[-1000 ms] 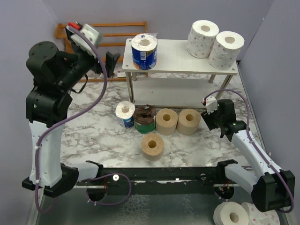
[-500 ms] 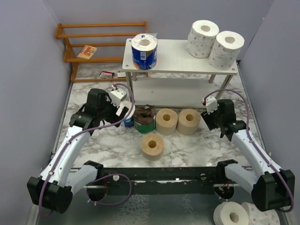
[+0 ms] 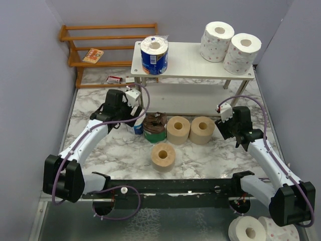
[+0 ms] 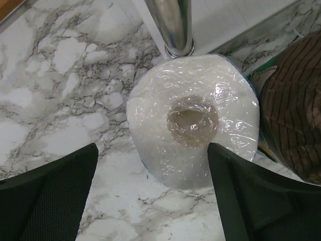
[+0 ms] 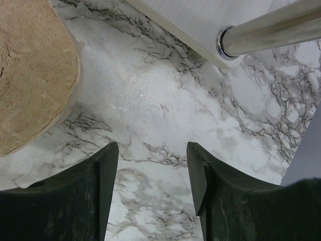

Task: Place and organize the paper towels onto the shelf

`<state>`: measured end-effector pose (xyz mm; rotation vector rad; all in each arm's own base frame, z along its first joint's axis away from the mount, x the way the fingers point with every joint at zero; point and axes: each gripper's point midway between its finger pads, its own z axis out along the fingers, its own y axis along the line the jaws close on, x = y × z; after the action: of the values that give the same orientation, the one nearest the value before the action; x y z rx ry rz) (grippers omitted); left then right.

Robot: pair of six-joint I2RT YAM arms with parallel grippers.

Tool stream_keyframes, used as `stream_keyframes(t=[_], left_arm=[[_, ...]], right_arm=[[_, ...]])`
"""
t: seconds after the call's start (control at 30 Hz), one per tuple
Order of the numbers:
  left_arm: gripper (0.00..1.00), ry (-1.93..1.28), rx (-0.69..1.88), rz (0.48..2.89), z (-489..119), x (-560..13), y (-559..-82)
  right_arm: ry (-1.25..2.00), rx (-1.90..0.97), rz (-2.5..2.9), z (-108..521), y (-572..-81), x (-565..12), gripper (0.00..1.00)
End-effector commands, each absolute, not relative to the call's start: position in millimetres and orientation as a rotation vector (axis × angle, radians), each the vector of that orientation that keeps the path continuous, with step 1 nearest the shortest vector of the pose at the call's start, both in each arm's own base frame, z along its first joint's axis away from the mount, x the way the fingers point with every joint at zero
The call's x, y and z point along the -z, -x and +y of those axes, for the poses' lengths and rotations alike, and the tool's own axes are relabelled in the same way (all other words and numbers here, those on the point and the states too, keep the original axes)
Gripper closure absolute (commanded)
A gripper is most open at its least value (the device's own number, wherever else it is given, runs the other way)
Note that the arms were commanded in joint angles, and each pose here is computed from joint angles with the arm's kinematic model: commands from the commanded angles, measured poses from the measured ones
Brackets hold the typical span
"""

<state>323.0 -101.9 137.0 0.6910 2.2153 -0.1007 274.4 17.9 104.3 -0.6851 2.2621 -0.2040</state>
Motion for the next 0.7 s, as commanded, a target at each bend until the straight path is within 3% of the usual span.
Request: stream_keyframes(t=[0.0, 0.27, 0.67], left_arm=[[0.08, -0.617, 0.079, 2.132, -107.1, -161.9, -356.9], [0.09, -0.523, 0.106, 2.140, -102.9, -171.6, -375.8], [0.09, -0.555, 0.136, 2.214, -97.7, -146.3, -354.6]], right_arm=[[0.649, 0.233, 2.248, 12.4, -279.8, -106.3, 0.43], [0.650, 0.232, 2.248, 12.4, -280.1, -105.9, 0.43], [0.649, 0.233, 2.248, 12.1, -280.1, -105.9, 0.43]])
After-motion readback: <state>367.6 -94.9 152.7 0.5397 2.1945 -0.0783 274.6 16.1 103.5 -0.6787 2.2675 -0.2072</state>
